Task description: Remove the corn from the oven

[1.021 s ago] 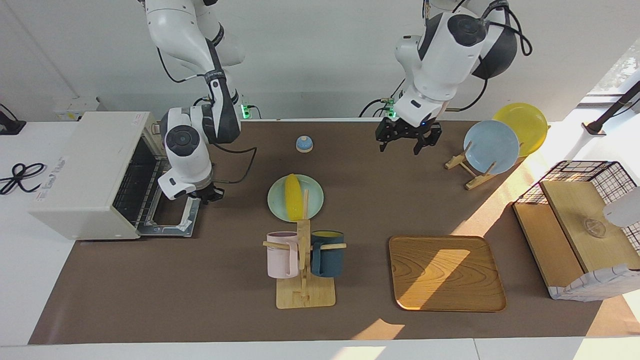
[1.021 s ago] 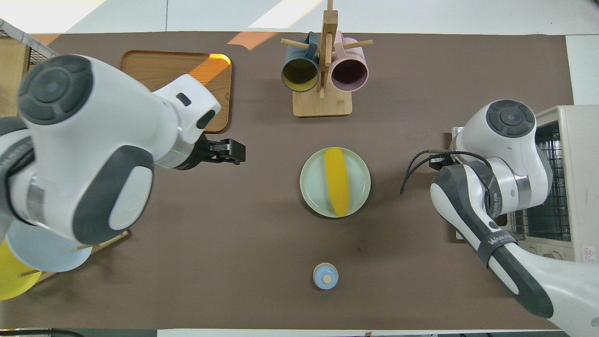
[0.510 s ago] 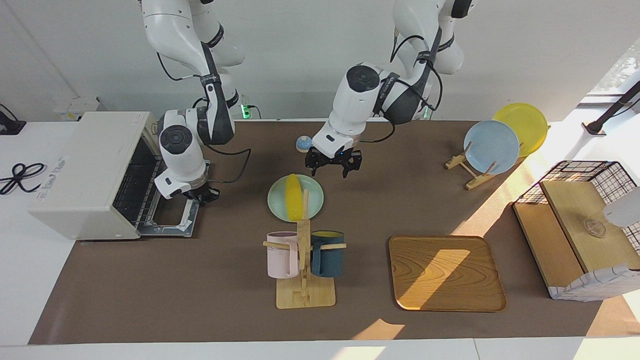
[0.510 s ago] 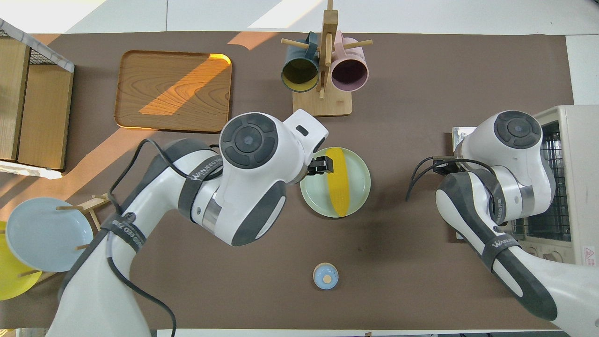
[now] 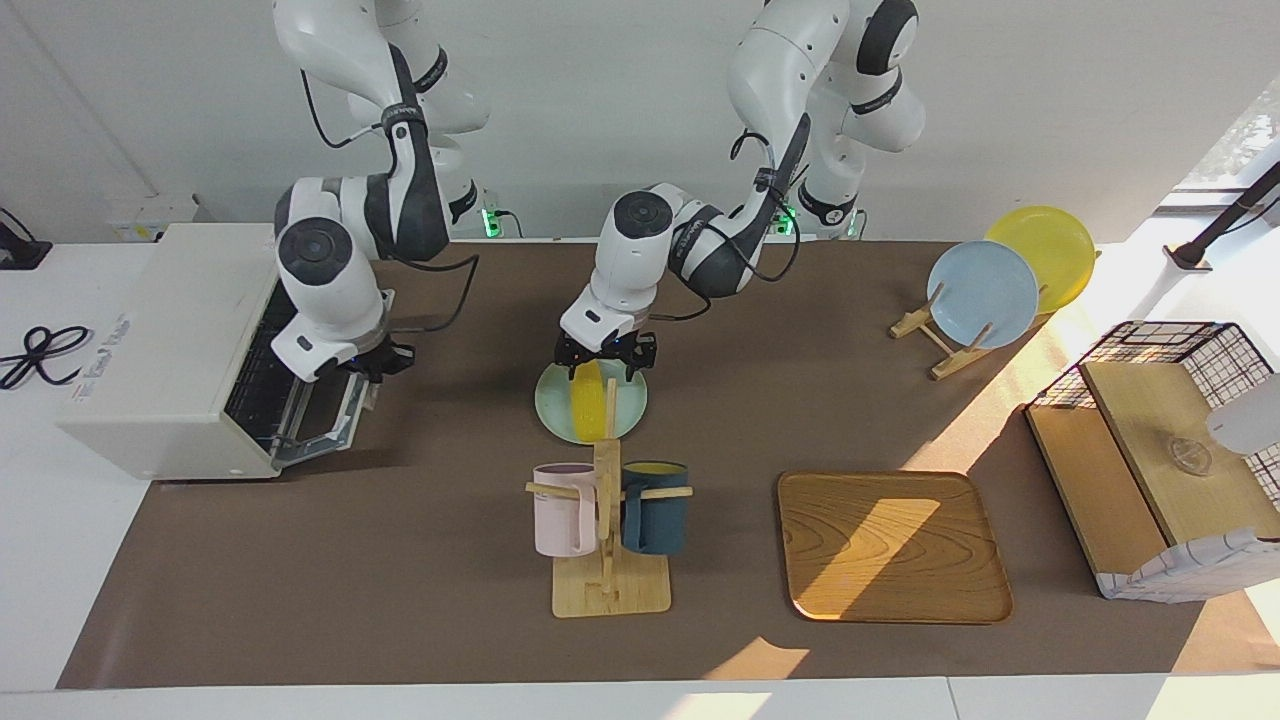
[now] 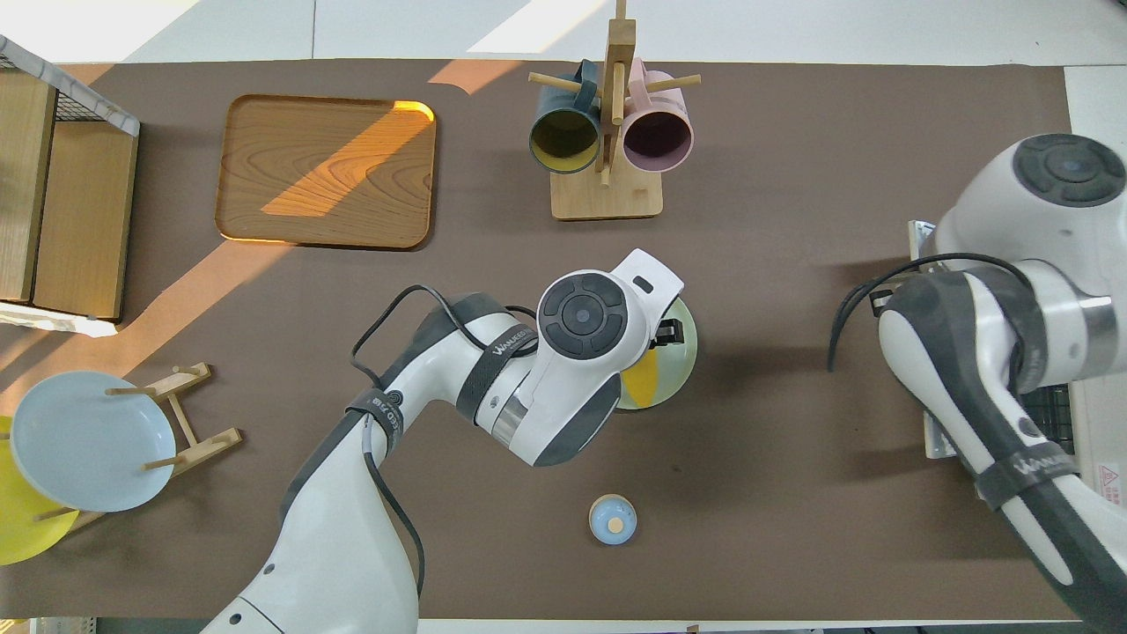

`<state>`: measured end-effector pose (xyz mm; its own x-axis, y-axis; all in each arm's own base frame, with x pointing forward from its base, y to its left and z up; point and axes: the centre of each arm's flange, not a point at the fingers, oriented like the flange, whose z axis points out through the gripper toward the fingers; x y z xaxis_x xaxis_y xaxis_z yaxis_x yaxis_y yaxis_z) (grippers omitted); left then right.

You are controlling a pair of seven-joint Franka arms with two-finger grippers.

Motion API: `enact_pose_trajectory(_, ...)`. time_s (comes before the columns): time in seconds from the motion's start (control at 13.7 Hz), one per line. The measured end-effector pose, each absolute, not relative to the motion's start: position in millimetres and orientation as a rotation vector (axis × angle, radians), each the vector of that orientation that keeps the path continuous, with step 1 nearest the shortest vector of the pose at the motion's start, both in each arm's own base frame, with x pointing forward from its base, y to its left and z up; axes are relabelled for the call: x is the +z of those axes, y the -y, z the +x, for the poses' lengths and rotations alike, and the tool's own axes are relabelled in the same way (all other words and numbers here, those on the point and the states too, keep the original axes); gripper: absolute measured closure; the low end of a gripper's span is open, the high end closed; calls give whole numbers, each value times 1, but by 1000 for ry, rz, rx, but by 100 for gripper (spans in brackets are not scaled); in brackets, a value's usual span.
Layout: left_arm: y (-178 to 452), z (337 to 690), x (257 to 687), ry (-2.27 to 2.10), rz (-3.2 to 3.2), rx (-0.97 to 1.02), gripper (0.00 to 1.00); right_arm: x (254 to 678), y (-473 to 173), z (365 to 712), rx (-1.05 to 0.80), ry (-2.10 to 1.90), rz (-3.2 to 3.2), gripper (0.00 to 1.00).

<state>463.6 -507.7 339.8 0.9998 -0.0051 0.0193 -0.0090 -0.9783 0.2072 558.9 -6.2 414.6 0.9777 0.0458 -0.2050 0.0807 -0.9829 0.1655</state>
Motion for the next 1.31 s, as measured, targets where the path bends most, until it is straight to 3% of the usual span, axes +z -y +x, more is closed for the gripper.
enact_pose_trajectory(0.29, 511, 466, 337, 6, 2913, 64, 0, 466, 85, 547, -235, -88, 2955, 99)
enact_pose_trajectory(0.51, 514, 464, 328, 16, 2924, 75, 0, 468, 89, 544, -262, -81, 2953, 99)
enact_pose_trajectory(0.66, 515, 465, 320, 13, 2930, 85, 0, 480, 81, 538, -312, -72, 2974, 93)
enact_pose_trajectory(0.88, 517, 462, 313, 2, 2935, 82, 0, 546, 65, 530, -223, -49, 3046, 61)
enact_pose_trajectory(1.09, 528, 453, 295, -19, 2954, 119, 0, 565, 51, 523, -192, -60, 3095, 24)
enact_pose_trajectory(1.24, 528, 458, 295, -28, 2949, 143, 6, 563, 36, 526, -193, -102, 3100, 2)
enact_pose_trajectory(1.31, 526, 464, 299, -39, 2947, 156, 16, 564, 31, 527, -189, -117, 3099, 0)
